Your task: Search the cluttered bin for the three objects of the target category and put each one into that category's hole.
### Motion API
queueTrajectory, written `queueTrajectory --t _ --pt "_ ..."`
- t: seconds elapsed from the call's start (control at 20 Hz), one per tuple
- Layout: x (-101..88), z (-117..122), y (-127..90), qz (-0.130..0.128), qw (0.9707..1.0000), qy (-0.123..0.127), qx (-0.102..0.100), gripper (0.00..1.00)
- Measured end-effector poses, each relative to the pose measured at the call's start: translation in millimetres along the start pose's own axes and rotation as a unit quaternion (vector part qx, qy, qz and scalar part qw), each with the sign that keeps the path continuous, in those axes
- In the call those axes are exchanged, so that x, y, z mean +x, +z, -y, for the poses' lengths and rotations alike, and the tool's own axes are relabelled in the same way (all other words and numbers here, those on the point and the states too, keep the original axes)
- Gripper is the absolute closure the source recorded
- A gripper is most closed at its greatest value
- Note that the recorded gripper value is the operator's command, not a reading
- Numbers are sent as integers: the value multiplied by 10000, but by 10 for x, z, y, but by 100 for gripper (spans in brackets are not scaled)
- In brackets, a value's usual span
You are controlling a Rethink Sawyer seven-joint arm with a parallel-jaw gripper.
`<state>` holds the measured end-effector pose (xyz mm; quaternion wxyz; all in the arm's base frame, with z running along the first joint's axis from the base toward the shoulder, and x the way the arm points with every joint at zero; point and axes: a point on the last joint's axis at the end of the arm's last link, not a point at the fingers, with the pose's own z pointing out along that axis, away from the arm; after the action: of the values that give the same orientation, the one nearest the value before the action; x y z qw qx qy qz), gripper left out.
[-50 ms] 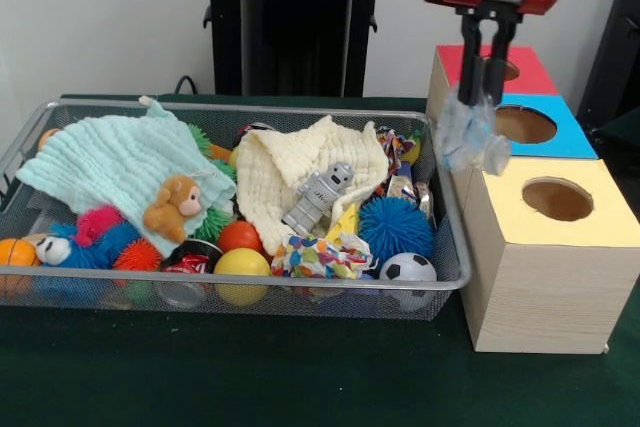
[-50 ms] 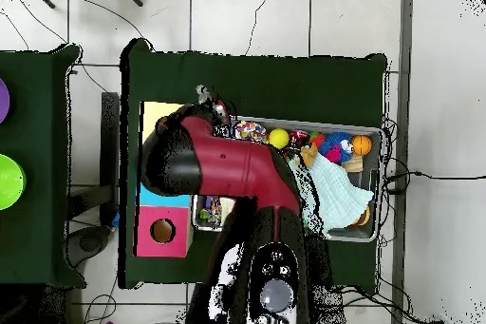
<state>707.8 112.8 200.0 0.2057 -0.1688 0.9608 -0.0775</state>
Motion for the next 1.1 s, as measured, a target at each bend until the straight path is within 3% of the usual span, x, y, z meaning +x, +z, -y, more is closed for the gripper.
queueTrajectory --t 0.25,0.55,0.7,0.85,1.1 --pt "-76 -212 -10 30 9997 201 -122 100" --pt "-83 -43 50 -54 9980 569 -269 100" --pt "-10 44 93 -238 9968 683 -340 100" --pt "118 34 131 -615 9942 713 -514 100" --pt "292 -79 110 -1270 9857 693 -867 100"
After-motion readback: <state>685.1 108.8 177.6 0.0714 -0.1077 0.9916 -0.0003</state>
